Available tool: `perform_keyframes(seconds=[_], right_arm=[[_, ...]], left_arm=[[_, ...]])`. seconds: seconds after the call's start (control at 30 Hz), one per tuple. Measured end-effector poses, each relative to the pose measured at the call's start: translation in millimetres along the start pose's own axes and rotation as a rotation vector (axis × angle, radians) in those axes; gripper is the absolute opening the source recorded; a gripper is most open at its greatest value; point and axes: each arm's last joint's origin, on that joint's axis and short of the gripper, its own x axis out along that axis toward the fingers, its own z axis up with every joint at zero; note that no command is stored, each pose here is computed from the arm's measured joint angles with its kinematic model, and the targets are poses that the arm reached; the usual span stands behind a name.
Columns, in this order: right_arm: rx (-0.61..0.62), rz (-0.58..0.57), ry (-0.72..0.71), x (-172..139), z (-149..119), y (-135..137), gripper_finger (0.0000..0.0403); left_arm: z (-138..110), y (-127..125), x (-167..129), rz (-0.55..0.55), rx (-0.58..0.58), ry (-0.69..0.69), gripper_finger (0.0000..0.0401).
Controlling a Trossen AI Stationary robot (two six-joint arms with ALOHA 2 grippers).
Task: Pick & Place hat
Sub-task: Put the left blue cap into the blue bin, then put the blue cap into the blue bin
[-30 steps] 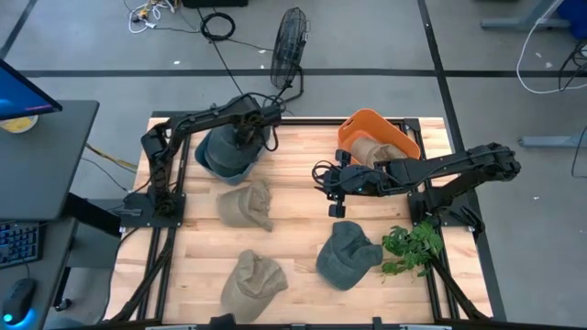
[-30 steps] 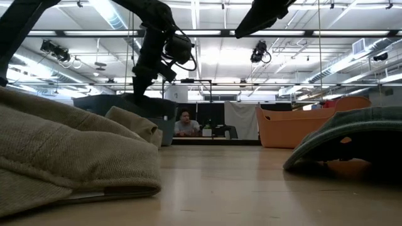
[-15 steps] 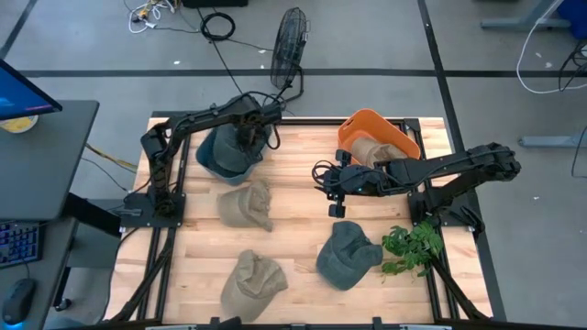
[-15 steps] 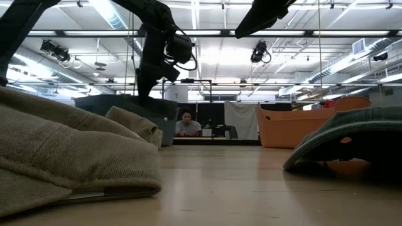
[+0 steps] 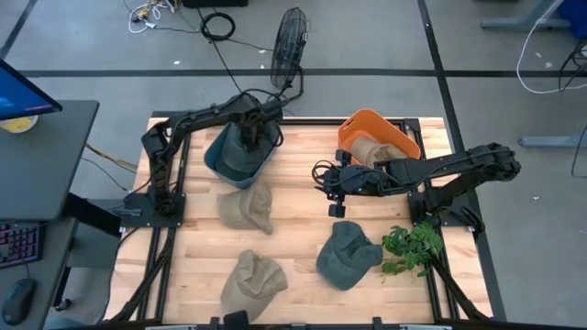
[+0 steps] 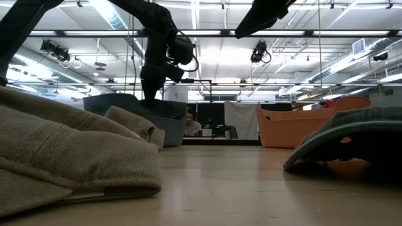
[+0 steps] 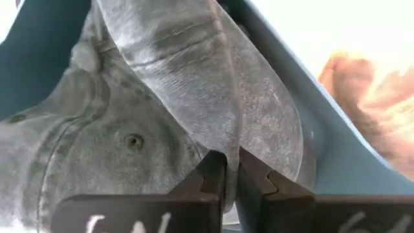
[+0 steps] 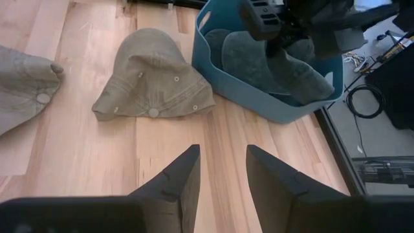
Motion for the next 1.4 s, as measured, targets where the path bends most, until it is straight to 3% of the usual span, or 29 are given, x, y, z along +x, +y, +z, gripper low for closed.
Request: perform_keyframes(seconds=[0.2, 0.5, 0.7, 1.0, 1.13, 1.4], right_arm=[[-0.003, 0.001, 0.008, 0, -1, 0, 0.0130], [-0.028, 0.001, 0.013, 0, -1, 0, 0.0130], [-0.049, 0.008, 0.017, 0, -2, 0, 0.0130], [0.258, 0.229, 0.216, -4, -18, 11, 0.0130], [0.346, 0.309, 0.313, -9, -24, 23, 0.0130], [0.414, 0.415, 0.449, -9, -33, 63, 0.0130]], left_arm=[[2, 9, 15, -0.019, -0.031, 0.047, 0.0073], [2, 1, 14, -0.036, -0.010, 0.102, 0.0186], [1, -14, -33, -0.031, -0.021, 0.130, 0.0216], [-4, -50, -119, 0.010, 0.000, -0.182, 0.0203], [-23, -65, -151, 0.011, -0.025, -0.298, 0.0200], [-61, -102, -189, -0.012, 0.015, -0.425, 0.0201]])
